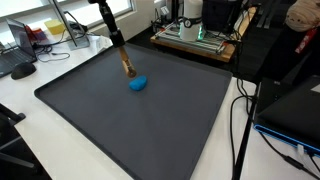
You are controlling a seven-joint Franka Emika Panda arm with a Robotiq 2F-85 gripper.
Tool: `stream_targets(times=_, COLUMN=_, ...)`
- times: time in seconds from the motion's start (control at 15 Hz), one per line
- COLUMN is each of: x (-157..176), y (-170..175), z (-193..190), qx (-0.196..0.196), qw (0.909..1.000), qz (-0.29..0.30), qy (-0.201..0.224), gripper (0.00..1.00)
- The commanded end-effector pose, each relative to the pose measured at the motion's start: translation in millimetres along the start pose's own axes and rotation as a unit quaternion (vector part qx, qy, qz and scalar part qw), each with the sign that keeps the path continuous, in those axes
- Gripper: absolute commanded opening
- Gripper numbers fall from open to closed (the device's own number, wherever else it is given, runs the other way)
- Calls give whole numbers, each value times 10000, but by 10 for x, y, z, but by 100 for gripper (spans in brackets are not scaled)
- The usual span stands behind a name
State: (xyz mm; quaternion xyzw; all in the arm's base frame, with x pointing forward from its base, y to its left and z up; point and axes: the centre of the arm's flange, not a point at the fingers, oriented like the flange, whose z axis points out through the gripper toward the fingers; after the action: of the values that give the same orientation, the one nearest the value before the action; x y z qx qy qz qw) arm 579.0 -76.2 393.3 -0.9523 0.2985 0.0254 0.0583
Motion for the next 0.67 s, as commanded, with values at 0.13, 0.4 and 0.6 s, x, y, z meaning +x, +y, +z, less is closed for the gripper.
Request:
stream_targets(times=0.13, x=-413, y=-6, z=-55, qx=-236, qw=9891, qz=1361, qy=515, gripper=22)
stream_targets(times=0.4, x=-264, y=-53, z=18, qx=-182, qw=9915, qz=1243, qy=347, gripper=47)
stream_targets(times=0.6, x=-269, y=-49, z=21, qx=-180, qw=9912, qz=1265, qy=350, gripper=47)
